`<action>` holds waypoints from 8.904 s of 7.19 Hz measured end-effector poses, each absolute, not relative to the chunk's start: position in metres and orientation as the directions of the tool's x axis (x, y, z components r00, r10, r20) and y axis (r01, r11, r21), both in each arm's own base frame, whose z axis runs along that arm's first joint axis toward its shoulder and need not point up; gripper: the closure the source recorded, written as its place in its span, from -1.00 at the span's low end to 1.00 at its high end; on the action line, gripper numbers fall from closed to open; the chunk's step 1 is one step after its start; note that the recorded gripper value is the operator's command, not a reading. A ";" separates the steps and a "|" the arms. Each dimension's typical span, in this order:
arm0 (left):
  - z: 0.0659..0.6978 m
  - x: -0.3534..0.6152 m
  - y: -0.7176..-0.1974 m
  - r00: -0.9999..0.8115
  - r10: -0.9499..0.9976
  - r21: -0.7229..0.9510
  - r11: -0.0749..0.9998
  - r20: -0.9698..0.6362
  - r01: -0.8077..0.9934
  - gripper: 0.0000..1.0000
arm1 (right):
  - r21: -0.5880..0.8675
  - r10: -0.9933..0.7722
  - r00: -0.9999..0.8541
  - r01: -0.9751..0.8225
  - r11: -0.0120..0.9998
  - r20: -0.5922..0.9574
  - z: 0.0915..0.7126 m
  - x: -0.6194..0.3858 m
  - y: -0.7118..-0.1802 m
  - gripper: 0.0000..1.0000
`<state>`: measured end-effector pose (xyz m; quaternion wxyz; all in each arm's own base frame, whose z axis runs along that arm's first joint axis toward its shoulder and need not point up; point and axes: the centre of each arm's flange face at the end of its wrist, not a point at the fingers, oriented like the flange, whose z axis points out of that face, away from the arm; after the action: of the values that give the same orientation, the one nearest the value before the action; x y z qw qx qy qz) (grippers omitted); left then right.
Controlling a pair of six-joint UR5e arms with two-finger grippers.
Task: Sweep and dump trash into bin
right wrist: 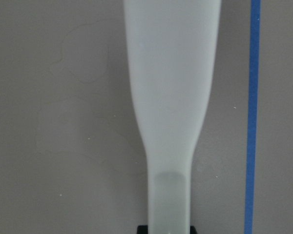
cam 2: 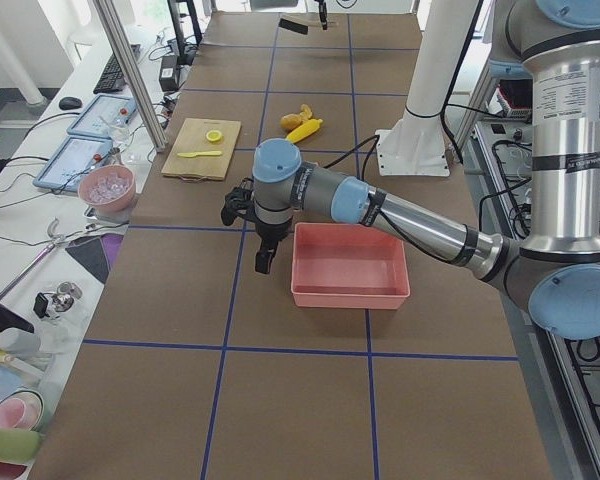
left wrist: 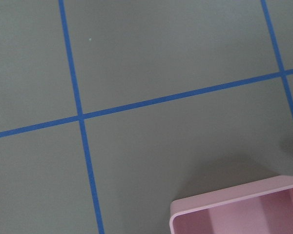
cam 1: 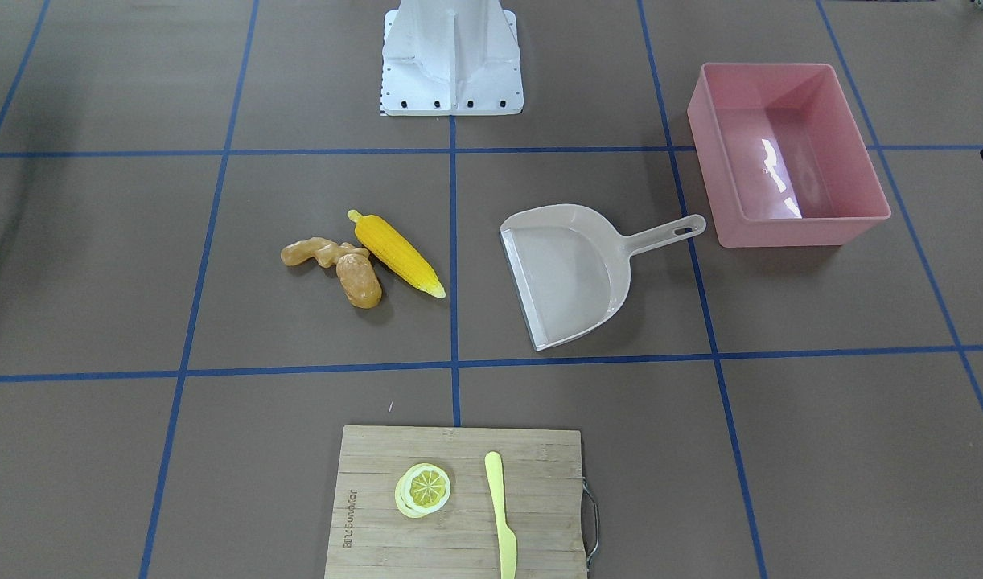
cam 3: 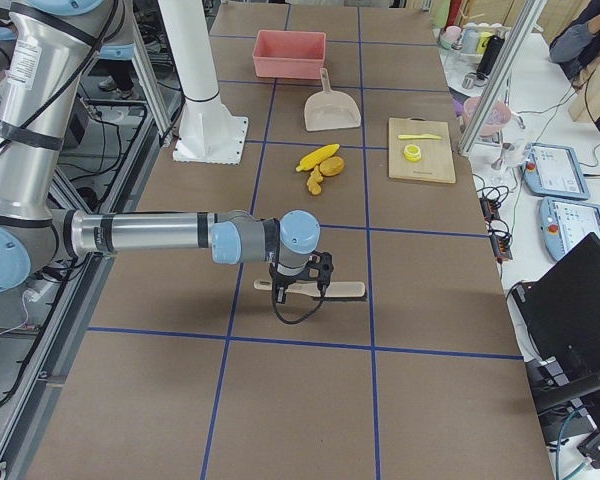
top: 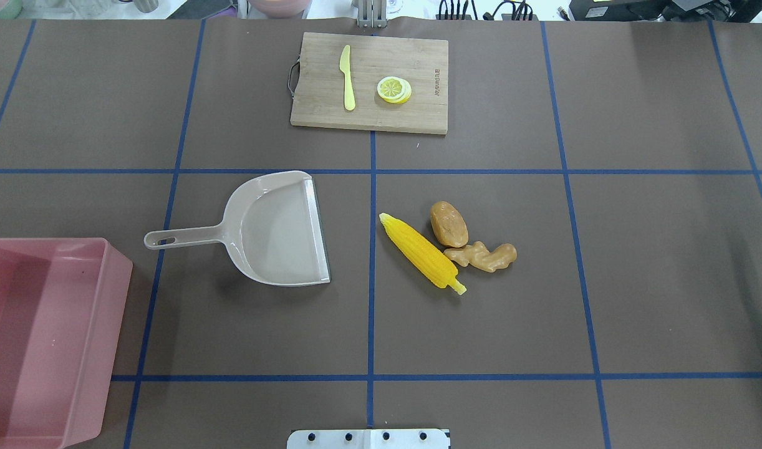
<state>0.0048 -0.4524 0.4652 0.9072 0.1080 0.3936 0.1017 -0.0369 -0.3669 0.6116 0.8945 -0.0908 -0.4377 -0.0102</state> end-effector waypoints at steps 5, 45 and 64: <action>0.379 0.109 -0.483 0.594 0.495 0.421 0.865 -0.634 -0.272 -1.00 | -0.151 0.118 0.523 0.021 0.988 0.844 0.591 -0.005 -0.365 1.00; 0.301 0.459 -0.446 0.005 0.993 0.654 0.081 -0.117 -0.752 1.00 | -0.192 0.003 0.387 0.450 0.872 0.922 0.330 -0.422 -0.391 1.00; 0.304 0.469 -0.434 -0.012 0.987 0.606 0.087 -0.157 -0.791 1.00 | -0.064 -0.148 0.323 0.562 0.824 0.935 0.303 -0.509 -0.381 1.00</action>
<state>0.4685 -0.4340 0.3043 0.6810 0.1741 0.2824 0.6528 -0.5091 -0.3814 0.3028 0.7899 -0.1932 -0.5368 -0.2247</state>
